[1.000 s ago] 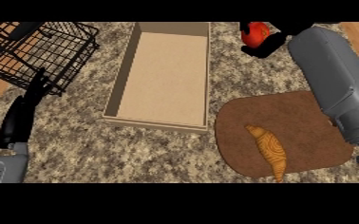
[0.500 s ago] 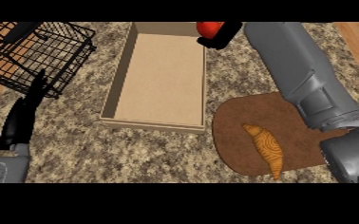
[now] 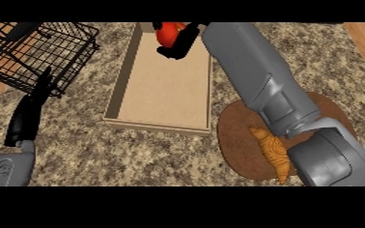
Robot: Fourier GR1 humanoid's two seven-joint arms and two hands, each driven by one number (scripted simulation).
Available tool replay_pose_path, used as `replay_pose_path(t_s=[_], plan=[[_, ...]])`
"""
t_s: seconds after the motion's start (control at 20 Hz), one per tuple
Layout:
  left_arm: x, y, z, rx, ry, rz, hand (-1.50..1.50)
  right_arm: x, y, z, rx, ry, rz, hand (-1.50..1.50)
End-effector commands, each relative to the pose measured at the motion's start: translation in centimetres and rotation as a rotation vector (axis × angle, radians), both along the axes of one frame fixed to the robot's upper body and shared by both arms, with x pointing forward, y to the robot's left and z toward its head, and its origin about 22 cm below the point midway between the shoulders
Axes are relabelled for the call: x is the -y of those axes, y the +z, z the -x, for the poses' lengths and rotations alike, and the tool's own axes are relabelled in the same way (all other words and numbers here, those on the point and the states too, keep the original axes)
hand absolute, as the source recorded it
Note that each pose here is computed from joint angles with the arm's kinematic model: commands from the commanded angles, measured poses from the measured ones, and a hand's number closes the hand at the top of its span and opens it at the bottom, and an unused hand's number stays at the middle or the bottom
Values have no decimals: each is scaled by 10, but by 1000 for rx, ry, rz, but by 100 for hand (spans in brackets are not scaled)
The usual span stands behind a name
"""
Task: Pick the tomato from the cutting board and place it in the cardboard box
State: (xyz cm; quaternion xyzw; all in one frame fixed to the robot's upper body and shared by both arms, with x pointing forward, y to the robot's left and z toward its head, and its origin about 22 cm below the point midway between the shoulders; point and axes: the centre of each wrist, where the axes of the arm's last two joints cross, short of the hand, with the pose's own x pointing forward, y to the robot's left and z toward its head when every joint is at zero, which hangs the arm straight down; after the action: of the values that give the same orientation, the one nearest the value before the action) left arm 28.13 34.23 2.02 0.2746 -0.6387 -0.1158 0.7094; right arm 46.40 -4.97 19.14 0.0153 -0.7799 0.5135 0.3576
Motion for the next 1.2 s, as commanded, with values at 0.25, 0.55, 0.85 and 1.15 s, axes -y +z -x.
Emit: replay_pose_path(t_s=[0.25,0.55,0.85,1.15], plan=[[10,8,-14,-3,-52,-6,0,-8,-33,6,-37,-96,46,150],[16,25,-27,20,-83,-19,0,-5,-41,6,-127,-220,120,-150],[38,15,-32,25,-111,-12,0,1,-54,7,-216,-212,79,-150],[31,19,-34,20,-94,-15,0,4,-58,7,-176,-173,-99,-150]])
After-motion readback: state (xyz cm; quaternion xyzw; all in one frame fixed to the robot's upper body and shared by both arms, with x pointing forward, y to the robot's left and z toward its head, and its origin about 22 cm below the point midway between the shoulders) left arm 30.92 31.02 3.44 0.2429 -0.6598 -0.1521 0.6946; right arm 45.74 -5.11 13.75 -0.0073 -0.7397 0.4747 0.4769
